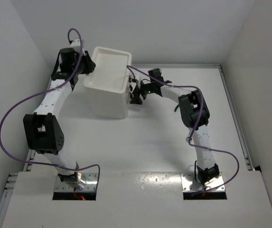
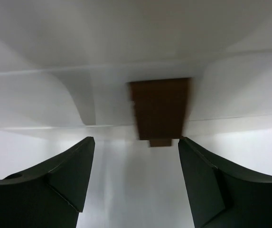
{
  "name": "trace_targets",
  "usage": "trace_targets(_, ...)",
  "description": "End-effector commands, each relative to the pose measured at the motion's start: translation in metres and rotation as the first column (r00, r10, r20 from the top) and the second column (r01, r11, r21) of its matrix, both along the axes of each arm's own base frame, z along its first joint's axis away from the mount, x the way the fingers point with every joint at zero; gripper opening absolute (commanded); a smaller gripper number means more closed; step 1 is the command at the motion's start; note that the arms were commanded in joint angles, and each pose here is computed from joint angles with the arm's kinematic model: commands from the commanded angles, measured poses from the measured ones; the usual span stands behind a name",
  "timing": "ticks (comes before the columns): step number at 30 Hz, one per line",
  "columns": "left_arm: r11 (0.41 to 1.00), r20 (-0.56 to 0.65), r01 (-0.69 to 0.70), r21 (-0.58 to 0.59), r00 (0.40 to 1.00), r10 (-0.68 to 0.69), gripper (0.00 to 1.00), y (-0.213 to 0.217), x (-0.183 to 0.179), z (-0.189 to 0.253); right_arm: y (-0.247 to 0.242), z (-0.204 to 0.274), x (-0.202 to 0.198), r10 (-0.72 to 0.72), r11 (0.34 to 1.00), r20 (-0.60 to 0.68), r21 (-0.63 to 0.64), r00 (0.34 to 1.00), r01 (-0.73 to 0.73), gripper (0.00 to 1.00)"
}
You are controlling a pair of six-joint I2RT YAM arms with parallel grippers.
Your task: Sort the tools into containers
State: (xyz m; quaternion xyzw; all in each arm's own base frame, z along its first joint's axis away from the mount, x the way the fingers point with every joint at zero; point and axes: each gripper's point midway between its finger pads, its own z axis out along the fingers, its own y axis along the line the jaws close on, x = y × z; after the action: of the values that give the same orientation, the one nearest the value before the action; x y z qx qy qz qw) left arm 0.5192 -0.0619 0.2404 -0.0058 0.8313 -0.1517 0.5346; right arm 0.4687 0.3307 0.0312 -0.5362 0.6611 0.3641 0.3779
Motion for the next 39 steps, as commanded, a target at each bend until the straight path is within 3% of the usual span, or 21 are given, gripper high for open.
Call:
trace_targets(1,0.995,-0.587,0.076,-0.057,0.804,-0.095,0.0,-0.019,-0.094,-0.175,0.011,0.023,0.031,-0.035,0.998,0.143,0.057,0.989,0.027,0.72)
trace_targets(8,0.995,-0.585,0.081,-0.065,0.804,-0.103,0.0,-0.021,-0.089,-0.175,0.011,0.015,0.056,-0.097,0.995,0.17,0.033,0.981,0.093,0.72)
trace_targets(11,0.994,-0.592,0.085,-0.074,0.798,-0.113,0.0,-0.022,-0.09,-0.179,0.013,0.012,0.059,-0.097,0.995,0.166,0.031,0.981,0.093,0.67)
trace_targets(18,0.994,-0.592,0.085,-0.074,0.798,-0.113,0.0,-0.023,-0.088,-0.179,0.025,0.017,0.056,-0.059,0.996,0.166,0.071,0.984,0.048,0.3)
trace_targets(19,0.994,-0.592,0.085,-0.074,0.798,-0.113,0.0,-0.023,-0.088,-0.179,0.028,0.02,0.055,-0.043,0.996,0.172,0.087,0.984,0.028,0.18)
trace_targets(22,0.994,-0.592,0.085,-0.074,0.798,-0.113,0.0,-0.023,-0.088,-0.179,0.029,0.018,0.044,-0.024,0.993,0.158,0.118,0.987,0.005,0.0)
trace_targets(30,0.997,-0.598,0.056,-0.06,0.798,-0.081,0.0,-0.019,-0.087,-0.181,0.005,0.045,0.018,-0.054,0.987,0.194,0.158,0.98,0.024,0.0)
trace_targets(39,0.997,-0.6,0.039,-0.064,0.797,-0.07,0.0,-0.015,-0.084,-0.181,-0.04,0.058,0.022,-0.161,0.98,0.178,0.143,0.971,0.137,0.0)
